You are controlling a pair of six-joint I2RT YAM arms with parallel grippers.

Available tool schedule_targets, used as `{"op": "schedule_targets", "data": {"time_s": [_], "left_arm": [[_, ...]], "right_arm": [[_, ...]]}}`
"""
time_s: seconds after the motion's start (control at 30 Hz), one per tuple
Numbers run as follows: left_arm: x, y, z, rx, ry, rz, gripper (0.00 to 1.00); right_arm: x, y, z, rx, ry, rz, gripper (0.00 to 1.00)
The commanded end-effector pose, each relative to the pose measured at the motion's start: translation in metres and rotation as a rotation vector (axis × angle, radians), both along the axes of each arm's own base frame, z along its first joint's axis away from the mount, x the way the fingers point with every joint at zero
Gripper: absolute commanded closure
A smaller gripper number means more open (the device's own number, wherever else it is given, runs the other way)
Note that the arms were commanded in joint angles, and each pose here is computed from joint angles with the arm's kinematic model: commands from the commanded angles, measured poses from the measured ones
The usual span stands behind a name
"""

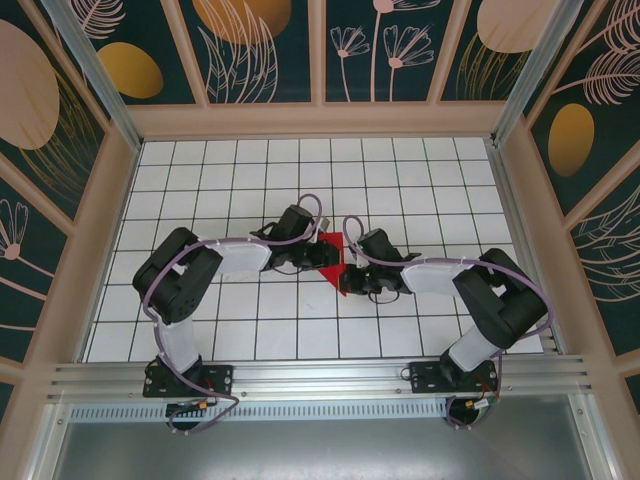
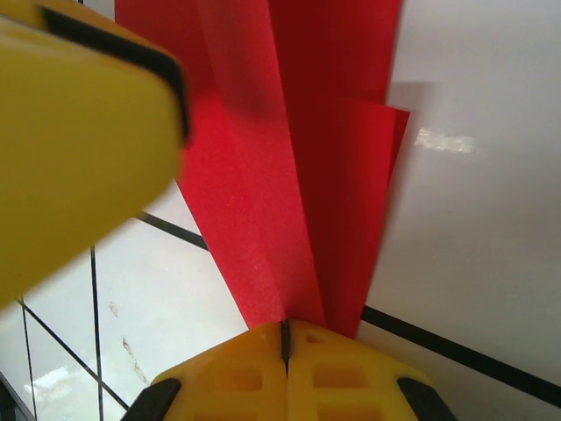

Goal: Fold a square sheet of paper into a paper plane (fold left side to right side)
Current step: Fourth fold the wing at the center of the table.

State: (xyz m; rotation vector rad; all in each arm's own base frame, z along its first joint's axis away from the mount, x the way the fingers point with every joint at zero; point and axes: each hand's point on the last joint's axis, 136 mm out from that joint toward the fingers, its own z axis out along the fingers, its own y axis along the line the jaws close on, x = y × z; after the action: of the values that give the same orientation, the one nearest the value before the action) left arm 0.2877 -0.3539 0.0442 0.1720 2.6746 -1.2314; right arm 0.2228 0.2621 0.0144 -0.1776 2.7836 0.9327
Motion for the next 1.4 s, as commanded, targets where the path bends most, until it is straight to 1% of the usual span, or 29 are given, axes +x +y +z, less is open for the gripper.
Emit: {"op": "schedule_targets", "data": {"time_s": [0.0,0.1,0.17,0.37,0.5,0.77,1.0,1.17,1.3,1.37], "left_arm": [[-0.004,-0.010,-0.006,-0.026,0.023,-0.008,0.76],[-0.005,-0.009,-0.014,-0.011,0.033,-0.003,0.76],[0.003,-0.013,-0.011,0.002,0.016,0.000,0.76],[0.016,0.006,-0.039,0.174,-0.006,0.044,0.77],[0.026,0.015,-0.051,0.220,-0.011,0.060,0.77],[0.056,0.043,-0.061,0.236,-0.010,0.125,0.77],[0.103,0.062,-0.058,0.274,-0.040,0.160,0.77],[0.135,0.068,-0.051,0.270,-0.053,0.173,0.76],[0.150,0.066,-0.044,0.254,-0.062,0.164,0.73],[0.160,0.064,-0.033,0.228,-0.072,0.164,0.73]], "right_arm": [[-0.045,-0.044,-0.047,-0.210,0.202,-0.019,1.00],[-0.047,-0.045,-0.048,-0.216,0.208,-0.016,1.00],[-0.047,-0.046,-0.049,-0.223,0.210,-0.018,1.00],[-0.049,-0.051,-0.051,-0.252,0.218,-0.018,1.00],[-0.052,-0.053,-0.053,-0.262,0.226,-0.016,1.00],[-0.054,-0.055,-0.054,-0.267,0.231,-0.017,1.00],[-0.057,-0.057,-0.055,-0.267,0.236,-0.015,1.00],[-0.058,-0.056,-0.054,-0.253,0.235,-0.014,1.00],[-0.057,-0.053,-0.054,-0.238,0.231,-0.013,1.00],[-0.056,-0.051,-0.053,-0.230,0.230,-0.011,1.00]]}}
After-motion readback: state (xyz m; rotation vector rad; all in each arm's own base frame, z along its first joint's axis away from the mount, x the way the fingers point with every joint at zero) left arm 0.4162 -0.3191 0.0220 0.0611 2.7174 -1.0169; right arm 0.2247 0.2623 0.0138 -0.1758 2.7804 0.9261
